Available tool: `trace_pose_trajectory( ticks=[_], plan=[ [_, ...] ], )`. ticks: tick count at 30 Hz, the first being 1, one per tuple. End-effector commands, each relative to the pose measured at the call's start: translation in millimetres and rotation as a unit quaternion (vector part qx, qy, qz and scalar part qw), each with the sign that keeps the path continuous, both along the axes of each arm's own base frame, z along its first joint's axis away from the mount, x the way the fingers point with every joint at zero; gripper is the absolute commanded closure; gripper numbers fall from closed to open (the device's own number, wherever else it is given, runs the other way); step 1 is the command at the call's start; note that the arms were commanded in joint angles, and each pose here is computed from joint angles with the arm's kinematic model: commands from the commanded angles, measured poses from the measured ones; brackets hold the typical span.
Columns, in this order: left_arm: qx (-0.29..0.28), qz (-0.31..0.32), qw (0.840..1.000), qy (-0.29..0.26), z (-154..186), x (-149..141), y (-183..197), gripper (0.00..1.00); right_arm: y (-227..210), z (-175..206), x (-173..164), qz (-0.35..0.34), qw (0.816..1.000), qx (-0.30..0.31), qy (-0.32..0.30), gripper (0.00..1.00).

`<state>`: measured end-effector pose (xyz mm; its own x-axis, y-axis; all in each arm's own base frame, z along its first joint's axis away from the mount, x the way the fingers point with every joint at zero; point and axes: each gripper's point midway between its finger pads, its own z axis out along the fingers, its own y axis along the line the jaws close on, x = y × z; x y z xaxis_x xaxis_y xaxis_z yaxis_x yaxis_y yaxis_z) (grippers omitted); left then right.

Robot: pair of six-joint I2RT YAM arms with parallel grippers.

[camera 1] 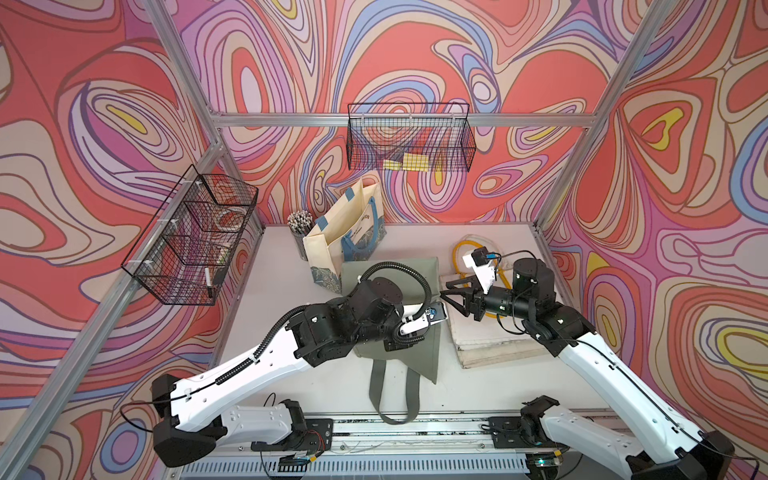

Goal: Put away the canvas bag
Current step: Press the canvas bag.

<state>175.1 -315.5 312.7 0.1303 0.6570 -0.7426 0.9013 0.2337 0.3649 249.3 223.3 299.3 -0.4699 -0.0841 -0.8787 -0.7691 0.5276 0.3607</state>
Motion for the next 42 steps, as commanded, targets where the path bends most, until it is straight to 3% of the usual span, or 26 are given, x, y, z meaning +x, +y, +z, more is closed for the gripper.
trace_pose_trajectory(
  ticks=[1, 3, 11, 14, 21, 25, 27, 29, 32, 36, 39, 42],
  plan=[
    [0.005, 0.025, 1.000, 0.015, -4, 1, 6, 1.00, 5, 8, -12, 0.008, 0.997, 0.045, 0.069, 0.45],
    [0.006, 0.018, 1.000, 0.021, -8, -2, 4, 1.00, 6, 12, -8, -0.007, 0.994, 0.069, 0.083, 0.38],
    [0.018, 0.014, 0.999, 0.029, -15, -4, 1, 1.00, 3, 25, 2, -0.042, 0.988, 0.114, 0.099, 0.29],
    [0.017, 0.013, 0.999, 0.031, -15, -6, 1, 1.00, 10, 15, 10, -0.037, 0.986, 0.100, 0.131, 0.32],
    [0.031, 0.009, 0.999, 0.022, -16, -11, 1, 1.00, 18, 4, 26, -0.025, 0.986, 0.036, 0.159, 0.55],
    [0.033, 0.005, 0.999, 0.023, -12, -13, 2, 0.76, 21, 14, 26, -0.006, 0.990, 0.026, 0.136, 0.78],
    [0.034, 0.001, 0.999, 0.017, -4, -14, 5, 0.46, 20, 17, 24, 0.001, 0.993, 0.020, 0.120, 0.90],
    [0.028, 0.001, 1.000, -0.009, 10, -13, 12, 0.25, 20, 18, 22, 0.008, 0.994, 0.012, 0.108, 0.97],
    [0.027, 0.019, 0.997, -0.064, 38, -4, 28, 0.07, 21, 18, 20, 0.021, 0.995, 0.009, 0.099, 0.98],
    [0.053, 0.037, 0.996, -0.069, 57, 10, 47, 0.06, 24, 12, 22, 0.030, 0.993, 0.001, 0.112, 0.99],
    [0.094, 0.059, 0.993, -0.047, 41, 27, 56, 0.06, 25, 9, 23, 0.031, 0.992, -0.002, 0.121, 1.00],
    [0.092, 0.065, 0.993, -0.027, 36, 36, 51, 0.06, 23, 8, 22, 0.029, 0.993, -0.006, 0.118, 1.00]
  ],
)
